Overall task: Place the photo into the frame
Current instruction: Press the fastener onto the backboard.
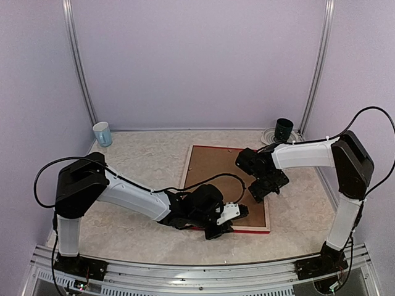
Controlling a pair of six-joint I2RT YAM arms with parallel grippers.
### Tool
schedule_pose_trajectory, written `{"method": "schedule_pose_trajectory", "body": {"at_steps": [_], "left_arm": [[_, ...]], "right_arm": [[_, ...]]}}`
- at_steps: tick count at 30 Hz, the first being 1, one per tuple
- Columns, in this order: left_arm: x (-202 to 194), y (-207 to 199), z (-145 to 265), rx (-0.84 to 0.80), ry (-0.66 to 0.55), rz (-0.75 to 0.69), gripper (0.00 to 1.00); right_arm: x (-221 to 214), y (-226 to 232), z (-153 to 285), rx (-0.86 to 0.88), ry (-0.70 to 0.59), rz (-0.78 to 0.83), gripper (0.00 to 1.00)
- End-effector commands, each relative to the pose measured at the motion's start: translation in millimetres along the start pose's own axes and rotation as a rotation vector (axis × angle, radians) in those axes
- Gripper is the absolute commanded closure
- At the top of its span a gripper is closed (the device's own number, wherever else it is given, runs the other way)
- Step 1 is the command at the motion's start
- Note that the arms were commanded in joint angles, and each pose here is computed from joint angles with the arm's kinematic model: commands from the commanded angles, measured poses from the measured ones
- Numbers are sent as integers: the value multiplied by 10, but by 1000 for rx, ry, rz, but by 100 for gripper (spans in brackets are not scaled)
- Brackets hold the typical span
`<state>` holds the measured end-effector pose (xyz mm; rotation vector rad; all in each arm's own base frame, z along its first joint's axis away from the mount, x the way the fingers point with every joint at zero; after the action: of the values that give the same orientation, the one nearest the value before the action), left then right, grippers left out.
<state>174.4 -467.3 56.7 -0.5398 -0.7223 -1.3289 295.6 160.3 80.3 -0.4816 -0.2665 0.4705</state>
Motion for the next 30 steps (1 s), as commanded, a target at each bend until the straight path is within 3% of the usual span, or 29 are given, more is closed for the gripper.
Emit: {"method": "schedule_pose_trajectory", "body": {"at_steps": [1,17,22,26,30], "left_arm": [[-187,461,-111,230,63,151,100],[-209,609,-66,278,55,208,100],[-216,625,-62,287,57,211,100],[-222,640,-54,294,57,213,100],[-220,650,-49,296,53,216,100]], "right_arm": [[-640,306,-262,45,294,125,5],[-751,175,-244,-57,357,90,4],[-566,75,-134,-92,273,51,1],[-327,70,15,-13,164,6,1],[-342,81,-26,-21,187,39,1]]}}
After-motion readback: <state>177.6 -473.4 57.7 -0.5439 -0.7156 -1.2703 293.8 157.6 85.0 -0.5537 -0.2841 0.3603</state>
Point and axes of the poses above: each gripper's point midway between its finger pads, its own z axis back along the fingers, its own y axis along the line the jaws close on, x = y × z, the point moved 4 cm from there along z, back along the fingers, and after that the axes turned 5 degrees about z, right-handed, at the moved point
